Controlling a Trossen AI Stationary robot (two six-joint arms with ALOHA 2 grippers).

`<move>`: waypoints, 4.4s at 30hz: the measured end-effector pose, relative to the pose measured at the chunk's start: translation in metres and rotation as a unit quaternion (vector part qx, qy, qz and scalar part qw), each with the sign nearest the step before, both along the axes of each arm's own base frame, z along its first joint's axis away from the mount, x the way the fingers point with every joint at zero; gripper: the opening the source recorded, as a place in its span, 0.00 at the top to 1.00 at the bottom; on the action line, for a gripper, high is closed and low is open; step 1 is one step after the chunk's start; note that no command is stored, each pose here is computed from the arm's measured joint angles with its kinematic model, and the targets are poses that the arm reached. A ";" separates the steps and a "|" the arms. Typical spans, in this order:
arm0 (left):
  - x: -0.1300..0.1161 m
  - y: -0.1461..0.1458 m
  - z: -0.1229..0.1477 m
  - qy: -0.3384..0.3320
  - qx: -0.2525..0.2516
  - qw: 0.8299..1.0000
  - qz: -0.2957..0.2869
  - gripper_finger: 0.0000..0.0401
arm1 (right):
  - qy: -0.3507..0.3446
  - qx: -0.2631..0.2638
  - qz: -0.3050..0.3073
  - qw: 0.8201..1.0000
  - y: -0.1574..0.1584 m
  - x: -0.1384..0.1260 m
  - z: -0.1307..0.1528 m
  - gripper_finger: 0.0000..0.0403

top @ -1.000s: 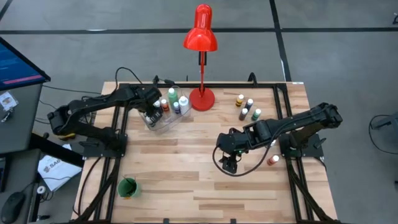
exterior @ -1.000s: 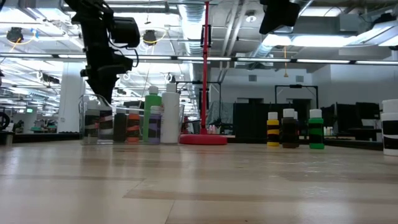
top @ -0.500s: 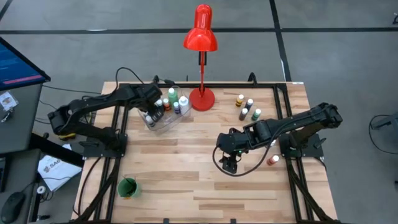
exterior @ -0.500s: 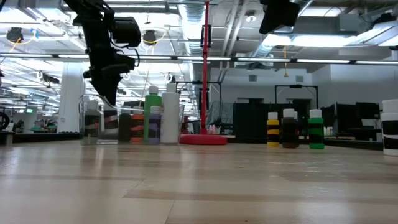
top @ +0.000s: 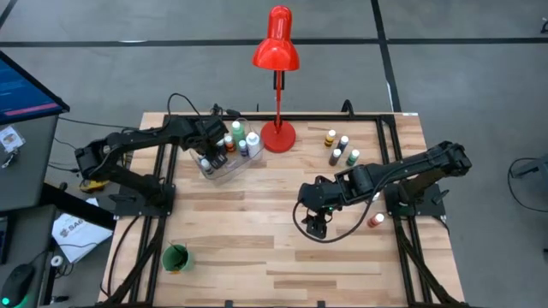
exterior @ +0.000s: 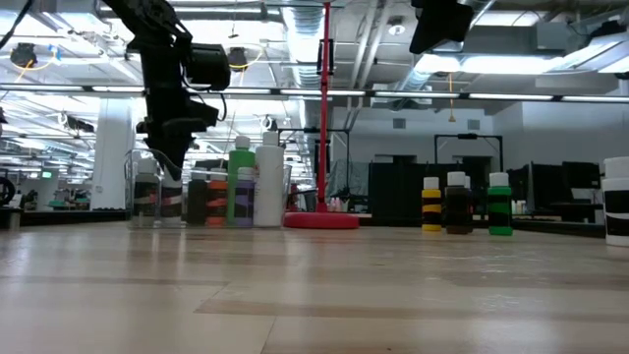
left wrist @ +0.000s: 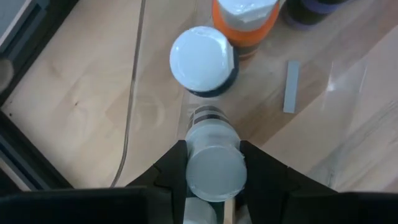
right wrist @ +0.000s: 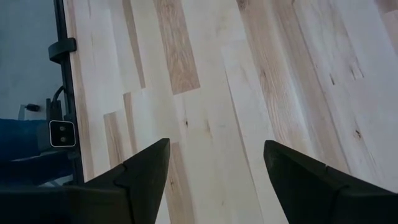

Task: Pick & Place Paint Supplies
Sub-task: Put the white paint bottle into the transparent bin

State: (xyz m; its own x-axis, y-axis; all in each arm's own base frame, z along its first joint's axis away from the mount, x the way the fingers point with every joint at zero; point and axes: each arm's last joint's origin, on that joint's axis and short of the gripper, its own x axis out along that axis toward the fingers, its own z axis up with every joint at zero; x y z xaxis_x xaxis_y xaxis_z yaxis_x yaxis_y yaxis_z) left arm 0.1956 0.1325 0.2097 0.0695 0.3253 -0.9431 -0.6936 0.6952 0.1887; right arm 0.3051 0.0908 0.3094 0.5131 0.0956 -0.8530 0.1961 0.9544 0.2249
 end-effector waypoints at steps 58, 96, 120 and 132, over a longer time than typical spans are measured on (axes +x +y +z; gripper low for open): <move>-0.056 -0.042 0.107 -0.338 0.122 0.932 -0.037 0.44 | 0.250 -0.076 -0.286 0.922 -0.138 -0.060 -0.039 0.37; -0.056 -0.043 0.149 -0.508 0.211 0.833 -0.057 0.44 | 0.363 0.113 -0.343 0.859 -0.136 -0.137 -0.088 0.37; -0.054 -0.042 0.148 -0.507 0.210 0.834 -0.057 0.44 | 0.478 0.117 -0.235 0.838 -0.151 -0.108 -0.142 0.37; -0.054 -0.042 0.148 -0.506 0.209 0.835 -0.057 0.44 | 0.537 0.119 -0.177 0.816 -0.129 -0.105 -0.168 0.37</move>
State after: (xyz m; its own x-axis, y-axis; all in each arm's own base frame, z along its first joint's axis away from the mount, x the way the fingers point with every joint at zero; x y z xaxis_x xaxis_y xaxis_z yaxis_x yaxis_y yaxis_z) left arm 0.1413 0.0904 0.3576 0.8145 0.5489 -0.1878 -0.5792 0.7873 -0.2113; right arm 0.2005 -0.0384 0.1412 -0.4878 0.3319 -0.8074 0.6563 0.7493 -0.0885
